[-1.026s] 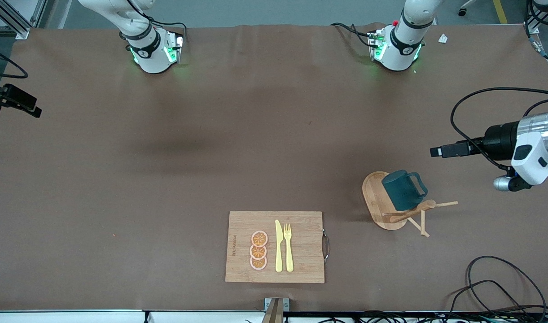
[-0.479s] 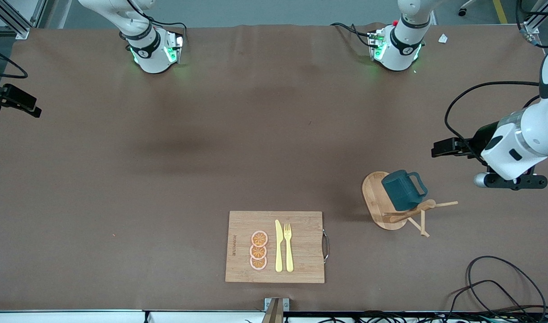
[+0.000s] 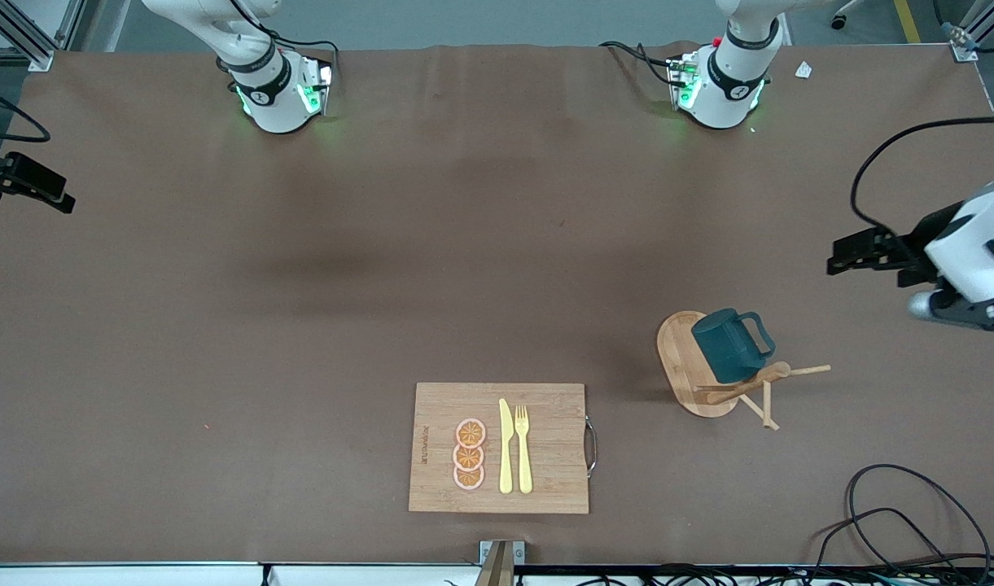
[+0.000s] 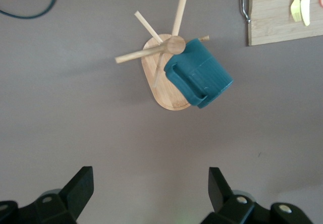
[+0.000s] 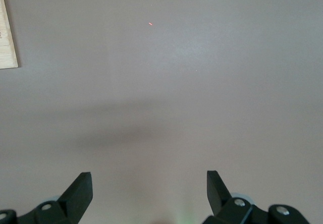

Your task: Pass cup and hang on rack

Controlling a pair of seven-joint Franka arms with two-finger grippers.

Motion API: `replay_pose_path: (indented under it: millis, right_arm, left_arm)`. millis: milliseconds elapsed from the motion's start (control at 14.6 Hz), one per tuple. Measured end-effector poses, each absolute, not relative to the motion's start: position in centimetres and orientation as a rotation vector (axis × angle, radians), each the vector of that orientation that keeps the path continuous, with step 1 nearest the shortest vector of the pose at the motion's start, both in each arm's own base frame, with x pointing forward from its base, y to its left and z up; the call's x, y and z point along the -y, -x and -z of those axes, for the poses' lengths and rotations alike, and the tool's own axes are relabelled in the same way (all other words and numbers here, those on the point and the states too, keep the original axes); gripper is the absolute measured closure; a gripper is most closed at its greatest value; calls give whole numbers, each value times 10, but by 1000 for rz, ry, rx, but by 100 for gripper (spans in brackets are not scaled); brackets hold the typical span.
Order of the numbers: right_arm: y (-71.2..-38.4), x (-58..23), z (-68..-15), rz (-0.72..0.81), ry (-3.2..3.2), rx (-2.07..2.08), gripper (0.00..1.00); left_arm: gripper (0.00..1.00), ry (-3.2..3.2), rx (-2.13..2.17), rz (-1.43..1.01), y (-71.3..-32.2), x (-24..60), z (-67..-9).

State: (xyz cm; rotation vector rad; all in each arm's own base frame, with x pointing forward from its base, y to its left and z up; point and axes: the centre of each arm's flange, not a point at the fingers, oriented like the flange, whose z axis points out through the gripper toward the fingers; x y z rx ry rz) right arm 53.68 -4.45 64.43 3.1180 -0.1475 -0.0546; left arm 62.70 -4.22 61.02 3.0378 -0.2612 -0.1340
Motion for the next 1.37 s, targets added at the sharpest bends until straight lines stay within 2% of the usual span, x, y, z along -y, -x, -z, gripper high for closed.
replay_pose_path:
  millis: [274,889,1368]
  right_arm:
    - [-537,44,-644,55,-3118,147,0]
    - [-537,45,-644,55,-3118,148,0]
    - [-537,45,-644,55,-3118,150,0]
  left_arm:
    - [0,-3081,274,49,-603,38,-643]
    - [0,-3152,255,-76,-531,38,-664]
    - [0,-3150,255,-120,-520,36,-661]
